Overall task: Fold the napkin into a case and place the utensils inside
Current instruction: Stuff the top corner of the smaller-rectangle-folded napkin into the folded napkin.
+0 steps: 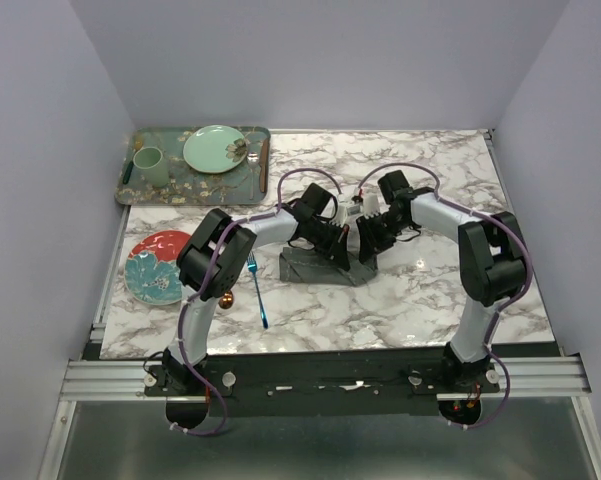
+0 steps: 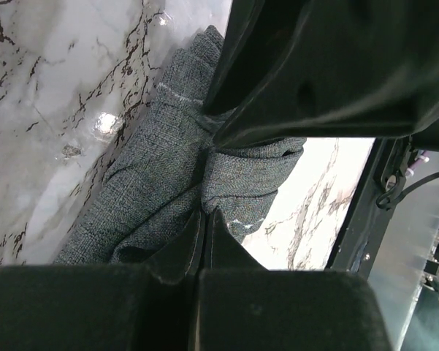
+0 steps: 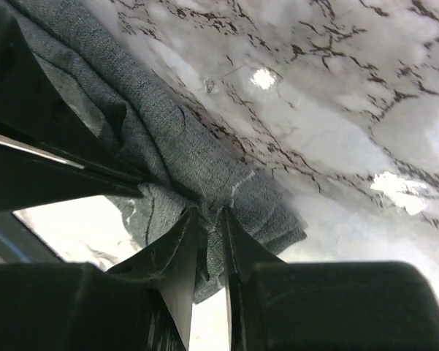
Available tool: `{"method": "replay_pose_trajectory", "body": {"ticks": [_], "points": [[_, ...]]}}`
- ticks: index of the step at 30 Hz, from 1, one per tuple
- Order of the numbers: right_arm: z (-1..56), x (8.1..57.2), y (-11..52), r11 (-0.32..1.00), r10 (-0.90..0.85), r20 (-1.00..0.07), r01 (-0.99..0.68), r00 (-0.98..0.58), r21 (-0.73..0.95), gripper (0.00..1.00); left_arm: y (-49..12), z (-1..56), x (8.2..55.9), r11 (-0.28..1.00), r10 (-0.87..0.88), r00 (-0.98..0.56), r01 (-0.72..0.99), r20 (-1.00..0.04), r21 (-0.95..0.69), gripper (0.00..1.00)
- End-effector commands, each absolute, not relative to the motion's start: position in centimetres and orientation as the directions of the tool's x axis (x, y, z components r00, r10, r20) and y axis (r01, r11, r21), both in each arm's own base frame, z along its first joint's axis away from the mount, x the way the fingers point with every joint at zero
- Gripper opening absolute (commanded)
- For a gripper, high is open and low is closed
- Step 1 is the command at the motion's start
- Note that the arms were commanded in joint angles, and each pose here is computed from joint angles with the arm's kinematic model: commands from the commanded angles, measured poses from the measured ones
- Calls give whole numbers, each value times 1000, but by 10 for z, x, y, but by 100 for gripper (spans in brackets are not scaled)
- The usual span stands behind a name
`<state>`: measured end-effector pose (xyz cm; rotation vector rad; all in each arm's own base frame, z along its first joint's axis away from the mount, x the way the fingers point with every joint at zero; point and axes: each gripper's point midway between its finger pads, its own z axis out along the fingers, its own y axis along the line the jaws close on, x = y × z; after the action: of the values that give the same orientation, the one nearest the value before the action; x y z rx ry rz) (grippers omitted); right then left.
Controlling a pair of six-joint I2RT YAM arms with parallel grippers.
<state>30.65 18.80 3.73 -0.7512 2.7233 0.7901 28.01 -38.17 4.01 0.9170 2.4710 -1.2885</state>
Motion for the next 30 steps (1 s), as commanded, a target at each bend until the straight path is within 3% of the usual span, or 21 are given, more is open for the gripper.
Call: {"method": "replay_pose_trajectory", "body": {"ticks": [1, 15, 30], "points": [[36, 318, 189, 716, -464, -421, -610, -779, 340, 29, -374, 18, 279, 466, 435, -817, 564, -379, -681, 0], [45, 318, 189, 682, -478, -544, -682, -689, 264, 41, -367, 12, 285, 478, 422, -835, 536, -353, -696, 0], [46, 312, 202, 597, -583, -607, -791, -540, 131, 37, -363, 7, 289, 487, 410, -851, 509, -329, -710, 0]]}}
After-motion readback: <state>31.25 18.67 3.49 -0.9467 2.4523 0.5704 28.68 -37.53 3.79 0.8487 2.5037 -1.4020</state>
